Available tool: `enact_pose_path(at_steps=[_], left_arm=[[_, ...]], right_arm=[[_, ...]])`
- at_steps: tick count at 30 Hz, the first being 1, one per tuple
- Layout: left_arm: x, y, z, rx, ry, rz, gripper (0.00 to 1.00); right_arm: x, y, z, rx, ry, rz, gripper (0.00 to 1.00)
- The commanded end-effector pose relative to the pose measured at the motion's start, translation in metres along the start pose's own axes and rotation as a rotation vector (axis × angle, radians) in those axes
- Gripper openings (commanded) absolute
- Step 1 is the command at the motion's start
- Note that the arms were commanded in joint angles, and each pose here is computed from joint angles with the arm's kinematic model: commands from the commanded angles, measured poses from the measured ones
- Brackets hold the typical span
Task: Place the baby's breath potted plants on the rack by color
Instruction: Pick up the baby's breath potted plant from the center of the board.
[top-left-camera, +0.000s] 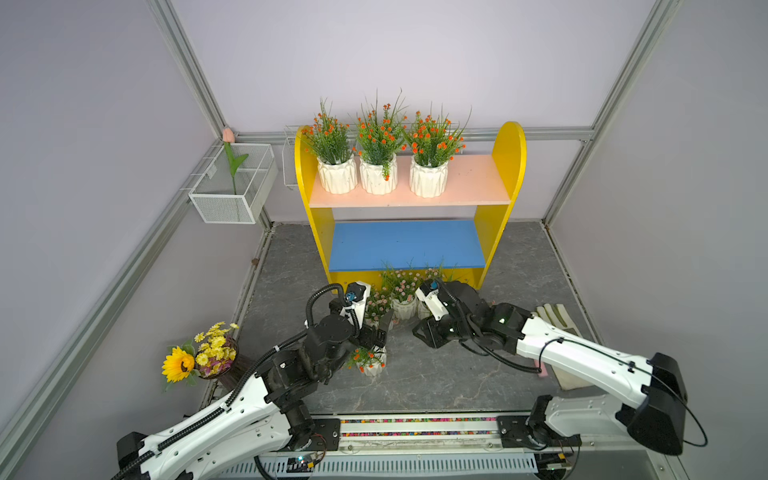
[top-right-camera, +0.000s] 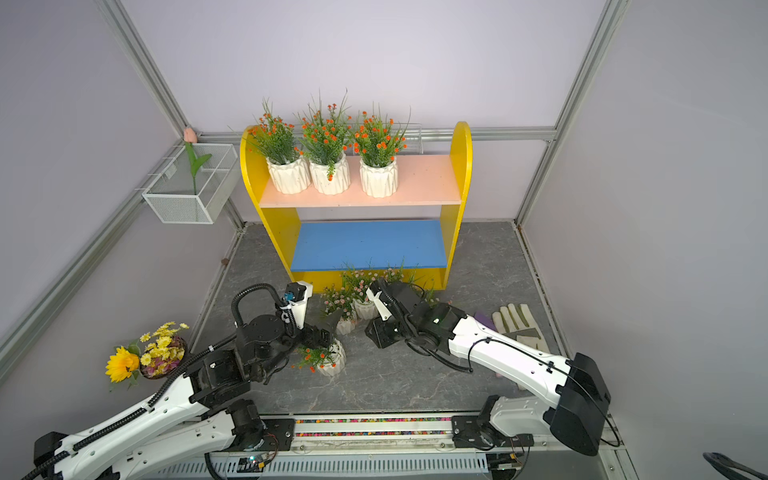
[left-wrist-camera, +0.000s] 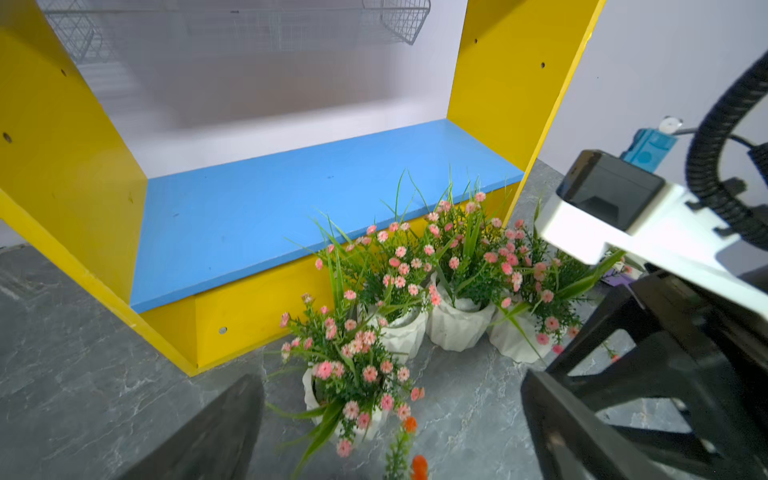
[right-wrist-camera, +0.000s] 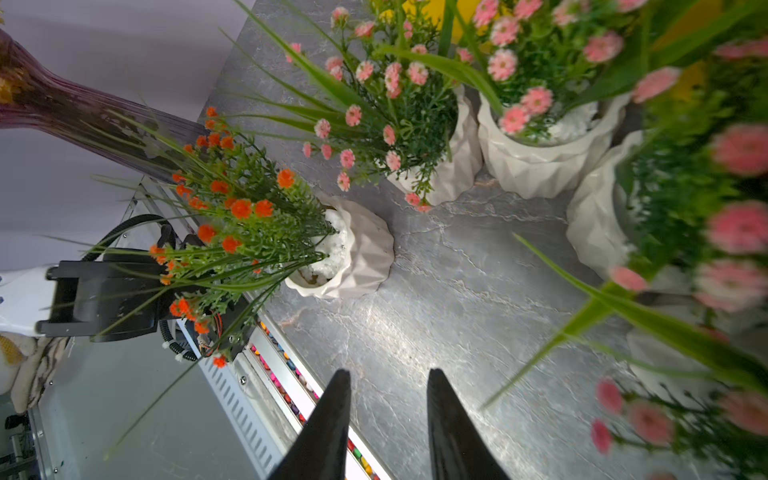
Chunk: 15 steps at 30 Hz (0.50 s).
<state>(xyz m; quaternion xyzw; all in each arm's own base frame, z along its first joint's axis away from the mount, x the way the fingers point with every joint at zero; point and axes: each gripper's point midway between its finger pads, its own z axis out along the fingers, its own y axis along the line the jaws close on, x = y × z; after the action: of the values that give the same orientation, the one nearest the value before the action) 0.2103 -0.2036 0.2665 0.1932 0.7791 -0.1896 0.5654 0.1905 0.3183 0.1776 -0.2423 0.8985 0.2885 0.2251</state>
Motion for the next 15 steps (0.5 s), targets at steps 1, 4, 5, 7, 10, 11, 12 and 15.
enact_pose_path(at_steps=[1, 4, 5, 7, 10, 11, 12, 15], left_arm=[[0.005, 0.007, -0.009, -0.007, -0.019, -0.059, 0.99], [0.006, 0.012, -0.017, -0.006, -0.041, -0.09, 0.99], [0.007, 0.013, -0.019, -0.006, -0.043, -0.094, 0.99], [0.009, 0.016, -0.024, -0.008, -0.046, -0.102, 0.99], [0.011, 0.018, -0.028, -0.006, -0.044, -0.112, 0.99], [0.011, 0.018, -0.029, -0.004, -0.044, -0.113, 0.99], [0.012, 0.019, -0.03, -0.003, -0.042, -0.111, 0.99], [0.014, 0.02, -0.031, -0.007, -0.037, -0.111, 0.99]], right_arm=[[-0.007, 0.006, 0.018, 0.009, -0.035, 0.007, 0.33], [-0.002, 0.009, 0.035, 0.01, -0.014, 0.003, 0.33], [-0.001, 0.009, 0.041, 0.014, -0.007, 0.004, 0.33], [0.001, 0.011, 0.052, 0.015, 0.003, 0.008, 0.33], [0.003, 0.014, 0.066, 0.028, 0.017, 0.003, 0.33], [0.003, 0.014, 0.07, 0.037, 0.02, 0.002, 0.33], [0.004, 0.015, 0.074, 0.043, 0.026, 0.0, 0.33], [0.005, 0.018, 0.084, 0.056, 0.037, -0.007, 0.33]])
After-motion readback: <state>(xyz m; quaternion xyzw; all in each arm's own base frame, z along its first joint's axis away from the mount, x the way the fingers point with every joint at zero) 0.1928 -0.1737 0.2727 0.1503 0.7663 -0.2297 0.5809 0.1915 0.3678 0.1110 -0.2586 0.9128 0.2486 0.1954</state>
